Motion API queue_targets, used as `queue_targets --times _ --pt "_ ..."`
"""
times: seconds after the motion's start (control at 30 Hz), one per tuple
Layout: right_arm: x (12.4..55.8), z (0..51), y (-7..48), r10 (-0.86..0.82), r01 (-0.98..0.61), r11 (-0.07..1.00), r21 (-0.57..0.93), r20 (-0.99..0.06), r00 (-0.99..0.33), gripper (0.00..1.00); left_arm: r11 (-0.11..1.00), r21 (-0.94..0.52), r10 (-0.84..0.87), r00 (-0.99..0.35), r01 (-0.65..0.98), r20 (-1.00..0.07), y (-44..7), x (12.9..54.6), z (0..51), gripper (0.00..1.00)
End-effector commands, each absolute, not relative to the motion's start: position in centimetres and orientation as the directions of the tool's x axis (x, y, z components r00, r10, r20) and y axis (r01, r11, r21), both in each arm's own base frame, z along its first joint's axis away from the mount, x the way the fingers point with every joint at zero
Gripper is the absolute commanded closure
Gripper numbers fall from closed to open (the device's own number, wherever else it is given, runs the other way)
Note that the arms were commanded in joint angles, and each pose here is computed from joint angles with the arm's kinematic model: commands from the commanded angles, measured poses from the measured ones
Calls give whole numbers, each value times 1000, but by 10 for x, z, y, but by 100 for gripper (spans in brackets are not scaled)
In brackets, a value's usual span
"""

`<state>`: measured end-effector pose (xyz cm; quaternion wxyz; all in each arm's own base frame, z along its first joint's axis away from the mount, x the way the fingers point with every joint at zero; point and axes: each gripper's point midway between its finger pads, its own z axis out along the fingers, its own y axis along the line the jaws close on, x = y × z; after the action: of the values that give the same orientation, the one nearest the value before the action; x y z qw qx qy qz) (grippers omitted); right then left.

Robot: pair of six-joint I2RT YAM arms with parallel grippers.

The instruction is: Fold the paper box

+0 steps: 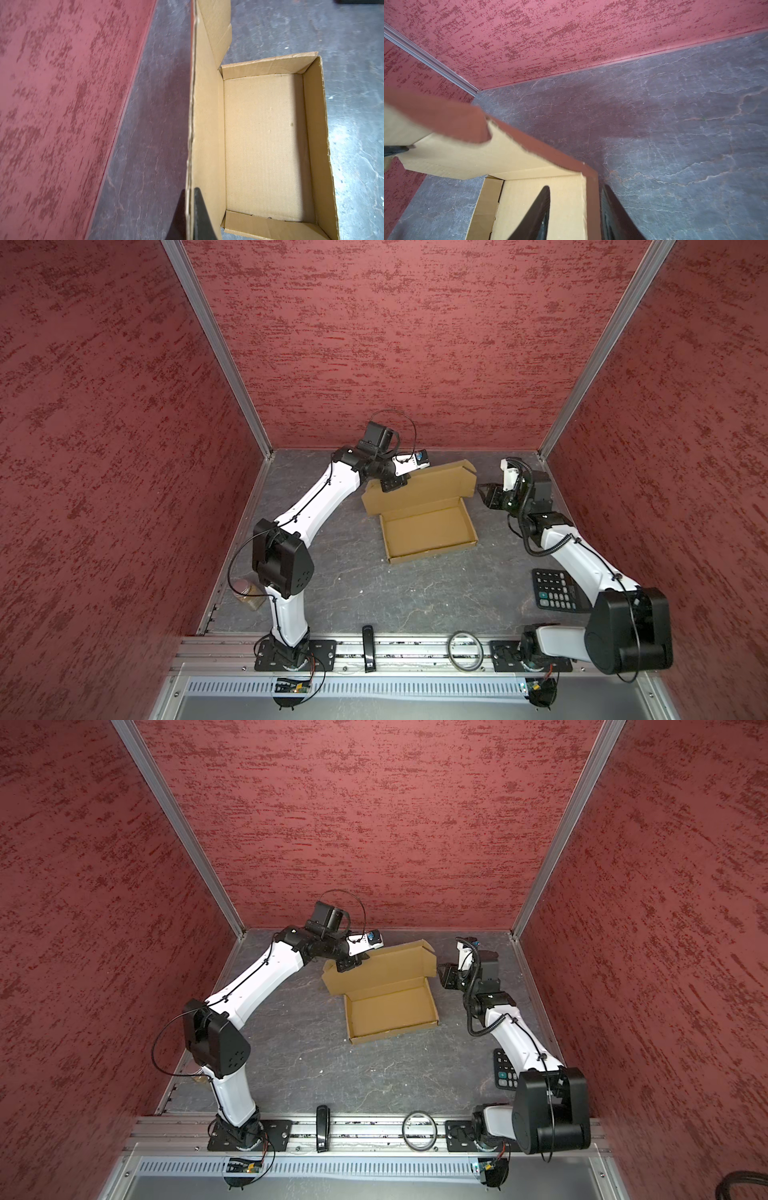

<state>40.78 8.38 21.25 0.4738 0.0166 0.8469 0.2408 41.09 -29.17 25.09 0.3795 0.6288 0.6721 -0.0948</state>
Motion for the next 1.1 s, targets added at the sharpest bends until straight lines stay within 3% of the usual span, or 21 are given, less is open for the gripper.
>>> queue_targets --times 0.0,0.23,0.47,0.6,0.83,1.07 --pt "411 223 75 278 -176 892 416 -813 -511 57 86 346 751 168 934 -639 -305 398 256 100" --pt "411 224 69 301 -147 896 419 -816 -493 55 34 328 779 181 944 -600 -315 388 241 100" --pt "408 228 65 310 -138 898 419 -822 -478 54 71 343 772 167 937 -614 -320 393 238 76" --pt "406 234 63 307 -140 901 411 -831 -465 53 103 373 756 171 922 -632 -325 397 247 57" --pt "398 241 65 259 -169 912 374 -844 -470 50 300 389 675 94 871 -732 -327 408 295 43" --pt "398 233 63 203 -172 931 322 -848 -489 48 557 361 571 -29 748 -820 -302 383 349 33"
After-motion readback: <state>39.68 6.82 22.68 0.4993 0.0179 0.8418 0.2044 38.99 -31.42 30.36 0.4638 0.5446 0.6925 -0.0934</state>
